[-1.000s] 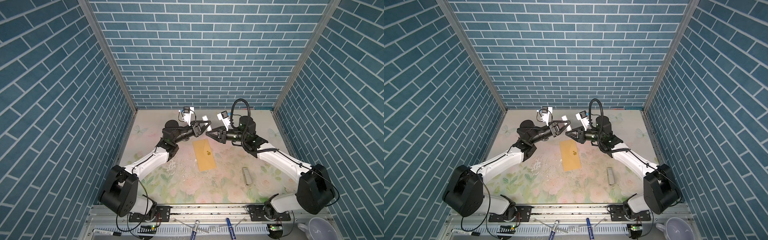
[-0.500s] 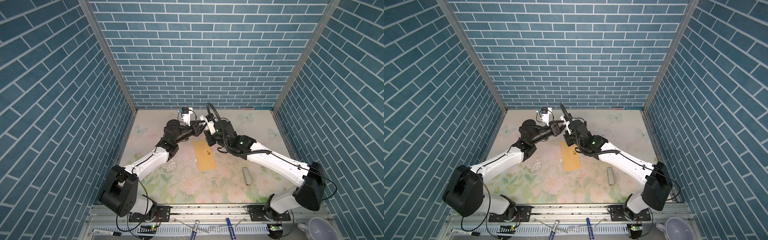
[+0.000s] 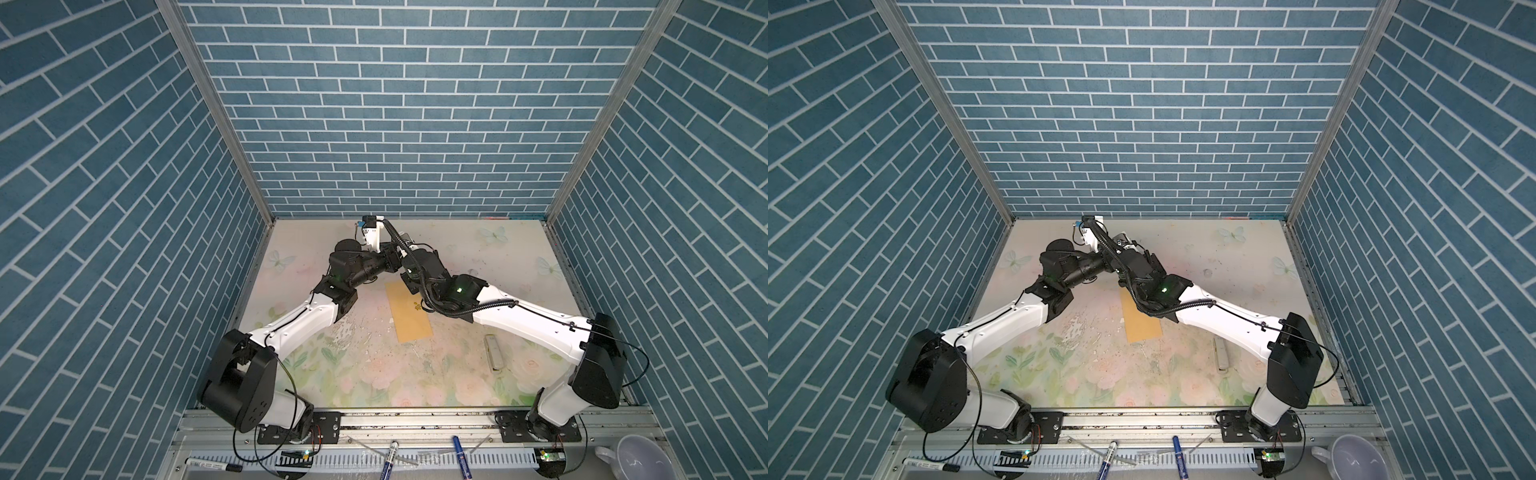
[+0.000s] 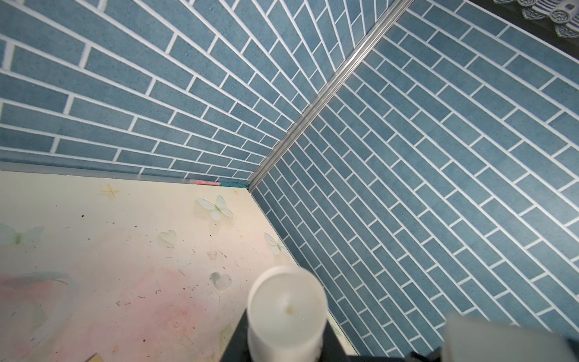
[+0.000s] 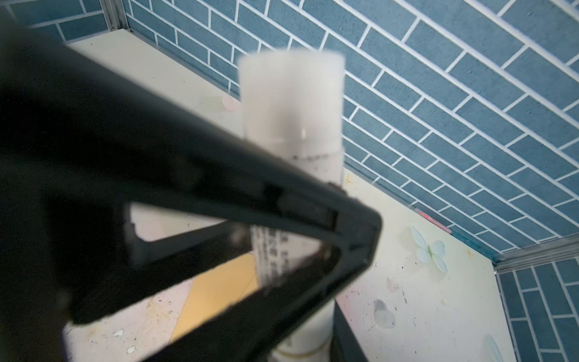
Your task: Place the letter into the envelope and seal it
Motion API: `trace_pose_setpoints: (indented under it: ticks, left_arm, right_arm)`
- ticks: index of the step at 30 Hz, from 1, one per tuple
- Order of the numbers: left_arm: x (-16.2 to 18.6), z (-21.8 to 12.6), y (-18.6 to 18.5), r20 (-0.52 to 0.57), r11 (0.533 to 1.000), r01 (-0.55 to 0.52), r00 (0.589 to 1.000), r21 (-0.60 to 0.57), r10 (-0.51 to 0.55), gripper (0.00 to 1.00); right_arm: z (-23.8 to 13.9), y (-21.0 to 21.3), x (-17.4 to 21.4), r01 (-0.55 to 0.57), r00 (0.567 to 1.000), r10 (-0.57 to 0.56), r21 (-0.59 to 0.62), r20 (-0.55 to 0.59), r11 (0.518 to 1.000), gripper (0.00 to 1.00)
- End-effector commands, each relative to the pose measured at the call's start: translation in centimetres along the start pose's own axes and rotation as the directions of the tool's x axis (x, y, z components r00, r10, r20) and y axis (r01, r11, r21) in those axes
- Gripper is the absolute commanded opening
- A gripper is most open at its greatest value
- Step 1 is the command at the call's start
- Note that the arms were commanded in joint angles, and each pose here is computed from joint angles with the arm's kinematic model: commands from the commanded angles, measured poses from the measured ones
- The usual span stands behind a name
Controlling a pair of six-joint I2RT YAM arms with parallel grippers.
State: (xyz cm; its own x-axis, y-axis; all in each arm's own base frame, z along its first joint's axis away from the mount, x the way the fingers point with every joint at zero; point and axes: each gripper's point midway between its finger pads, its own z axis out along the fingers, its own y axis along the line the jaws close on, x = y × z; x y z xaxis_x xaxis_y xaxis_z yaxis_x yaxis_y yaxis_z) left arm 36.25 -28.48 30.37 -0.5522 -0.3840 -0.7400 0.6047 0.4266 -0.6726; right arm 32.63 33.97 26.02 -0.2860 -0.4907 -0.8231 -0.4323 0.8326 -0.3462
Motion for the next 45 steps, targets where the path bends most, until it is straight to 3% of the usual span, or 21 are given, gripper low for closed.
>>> trace_pose_setpoints:
  ticks: [1, 4, 8, 10, 13, 17, 19, 22, 30, 37, 42, 45]
  left_arm:
    - [0.2, -0.1, -2.0, -0.029, 0.997, -0.017, 0.999, 0.073, 0.019, 0.00]
    - [0.1, -0.2, -2.2, -0.027, 0.997, -0.017, 0.999, 0.078, 0.019, 0.00]
    - [-0.1, -0.3, -2.9, -0.023, 0.994, -0.018, 1.000, 0.104, 0.021, 0.00]
    - [-0.3, -0.4, -3.4, -0.022, 0.992, -0.016, 1.000, 0.122, 0.019, 0.00]
    - [-0.5, -0.5, -4.2, -0.022, 0.987, -0.018, 1.000, 0.160, 0.022, 0.00]
    - [-0.5, -0.6, -5.1, -0.025, 0.978, -0.022, 0.999, 0.207, 0.027, 0.00]
    - [-0.5, -0.6, -5.5, -0.030, 0.973, -0.026, 0.999, 0.231, 0.033, 0.00]
    - [-0.5, -0.8, -6.3, -0.035, 0.964, -0.026, 0.999, 0.265, 0.037, 0.00]
    - [-0.5, -1.0, -6.8, -0.042, 0.955, -0.020, 0.999, 0.296, 0.034, 0.00]
    - [-0.4, -1.0, -6.8, -0.045, 0.955, -0.017, 0.998, 0.295, 0.031, 0.00]
    - [-0.3, -0.9, -6.6, -0.045, 0.956, -0.014, 0.999, 0.292, 0.028, 0.00]
    - [-0.2, -0.9, -6.5, -0.047, 0.958, -0.013, 0.999, 0.286, 0.028, 0.00]
  right_arm:
    - [-0.7, -2.4, -1.8, -0.026, 0.999, 0.025, 0.026, 0.040, 0.999, 0.00]
    - [-1.6, -1.7, -1.9, -0.068, 0.995, 0.076, -0.111, 0.067, 0.991, 0.11]
    - [-3.3, -0.7, -2.1, -0.129, 0.980, 0.176, -0.366, 0.097, 0.922, 0.36]
    - [-4.2, -0.9, -1.9, -0.180, 0.964, 0.252, -0.486, 0.085, 0.855, 0.52]
    - [-5.9, -0.9, -1.6, -0.218, 0.939, 0.338, -0.661, 0.057, 0.718, 0.66]
    - [-8.2, -0.8, -0.8, -0.220, 0.922, 0.387, -0.806, 0.012, 0.550, 0.70]
    - [-8.7, -0.8, -0.3, -0.233, 0.916, 0.400, -0.844, -0.024, 0.483, 0.70]
    - [-8.9, -0.9, -0.1, -0.246, 0.906, 0.421, -0.873, -0.052, 0.421, 0.70]
    - [-8.4, -0.7, -1.1, -0.248, 0.886, 0.459, -0.905, -0.067, 0.346, 0.61]
    - [-7.8, -0.6, -1.3, -0.262, 0.879, 0.468, -0.907, -0.084, 0.329, 0.38]
    - [-7.6, -0.9, -1.8, -0.272, 0.864, 0.498, -0.904, -0.078, 0.330, 0.17]
    - [-7.0, -1.4, -2.0, -0.302, 0.850, 0.521, -0.886, -0.082, 0.353, 0.05]
